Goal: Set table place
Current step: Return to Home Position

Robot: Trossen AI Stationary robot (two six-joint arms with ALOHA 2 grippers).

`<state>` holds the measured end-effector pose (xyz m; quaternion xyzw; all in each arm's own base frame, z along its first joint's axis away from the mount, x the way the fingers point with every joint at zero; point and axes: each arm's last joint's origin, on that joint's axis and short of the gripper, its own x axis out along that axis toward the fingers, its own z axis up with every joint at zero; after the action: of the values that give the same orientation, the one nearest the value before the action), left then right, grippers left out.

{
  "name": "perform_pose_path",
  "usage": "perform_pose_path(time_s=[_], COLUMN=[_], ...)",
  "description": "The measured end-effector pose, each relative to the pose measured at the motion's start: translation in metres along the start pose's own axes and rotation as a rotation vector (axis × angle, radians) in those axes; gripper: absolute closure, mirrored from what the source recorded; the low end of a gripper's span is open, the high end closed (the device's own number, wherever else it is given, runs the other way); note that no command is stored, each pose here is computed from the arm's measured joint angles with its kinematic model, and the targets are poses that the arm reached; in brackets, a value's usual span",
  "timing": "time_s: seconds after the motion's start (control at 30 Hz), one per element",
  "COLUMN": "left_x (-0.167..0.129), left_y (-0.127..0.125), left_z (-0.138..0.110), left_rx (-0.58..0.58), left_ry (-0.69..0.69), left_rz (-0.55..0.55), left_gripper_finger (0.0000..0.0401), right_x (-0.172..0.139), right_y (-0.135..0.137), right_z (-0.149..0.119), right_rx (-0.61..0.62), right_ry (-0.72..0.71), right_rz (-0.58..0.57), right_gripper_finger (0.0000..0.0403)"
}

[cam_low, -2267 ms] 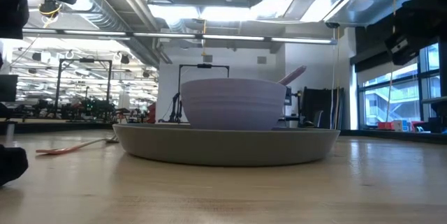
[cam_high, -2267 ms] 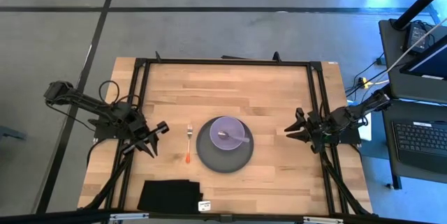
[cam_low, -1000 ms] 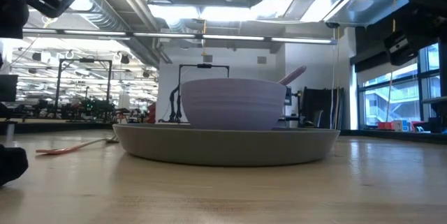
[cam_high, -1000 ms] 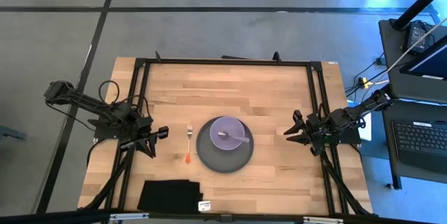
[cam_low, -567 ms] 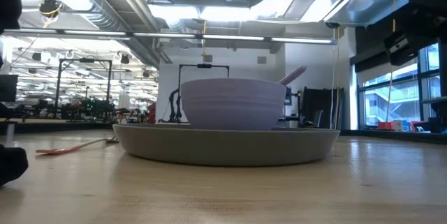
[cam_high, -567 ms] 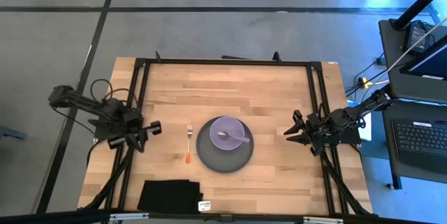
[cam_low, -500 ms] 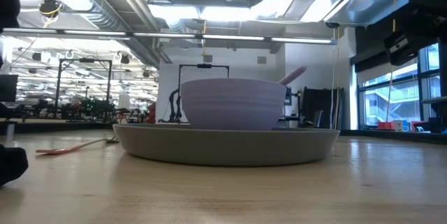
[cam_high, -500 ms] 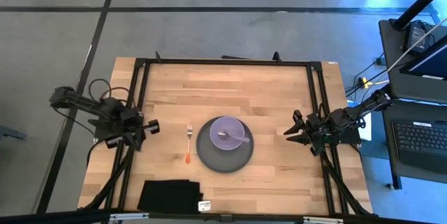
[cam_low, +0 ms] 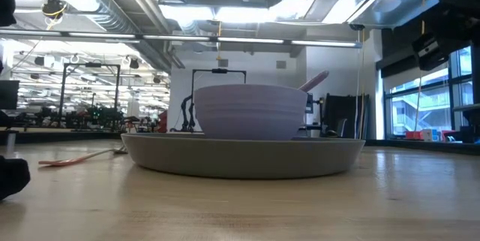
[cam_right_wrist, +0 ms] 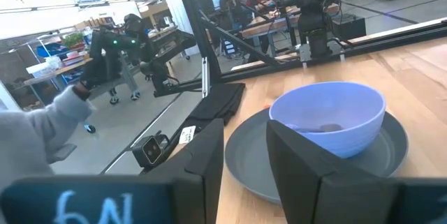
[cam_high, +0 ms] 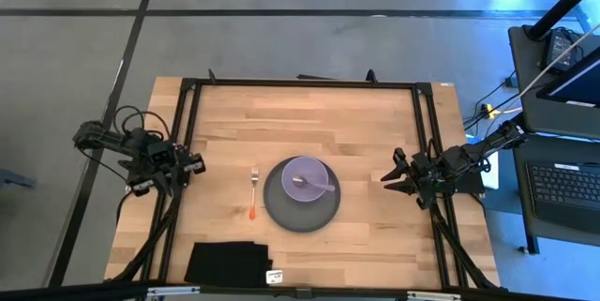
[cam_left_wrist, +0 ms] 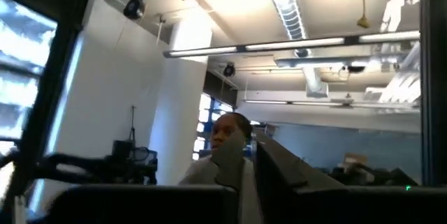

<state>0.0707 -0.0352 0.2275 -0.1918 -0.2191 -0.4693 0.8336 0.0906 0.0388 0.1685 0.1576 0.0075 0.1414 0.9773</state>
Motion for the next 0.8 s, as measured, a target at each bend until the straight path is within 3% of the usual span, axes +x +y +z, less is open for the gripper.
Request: perform_pose_path(time_s=[0.23, 0.33, 0.47, 0.63, 0.8], left_x=[0.0, -0.001, -0.002, -0.007, -0.01], left_y=[0.005, 0.007, 0.014, 0.025, 0.029], left_z=[0.002, 0.001, -0.005, -0.016, -0.016], left_rx=[0.453, 0.572, 0.561, 0.508, 0.512], left_ry=[-0.053, -0.035, 0.021, 0.123, 0.115], left_rz=[0.17, 0.229, 0.346, 0.575, 0.731], left_gripper_finger=[0.0361, 0.0356, 0.035, 0.0344, 0.034], right_x=[0.0, 0.0, 0.0, 0.0, 0.0], right_y=[0.0, 0.0, 0.0, 0.0, 0.0], right_z=[0.0, 0.0, 0.0, 0.0, 0.0], right_rx=[0.001, 0.001, 0.0, 0.0, 0.0], right_ry=[0.0, 0.0, -0.001, -0.001, -0.001], right_rz=[0.0, 0.0, 0.0, 0.0, 0.0], right_gripper_finger=[0.029, 0.029, 0.029, 0.029, 0.029])
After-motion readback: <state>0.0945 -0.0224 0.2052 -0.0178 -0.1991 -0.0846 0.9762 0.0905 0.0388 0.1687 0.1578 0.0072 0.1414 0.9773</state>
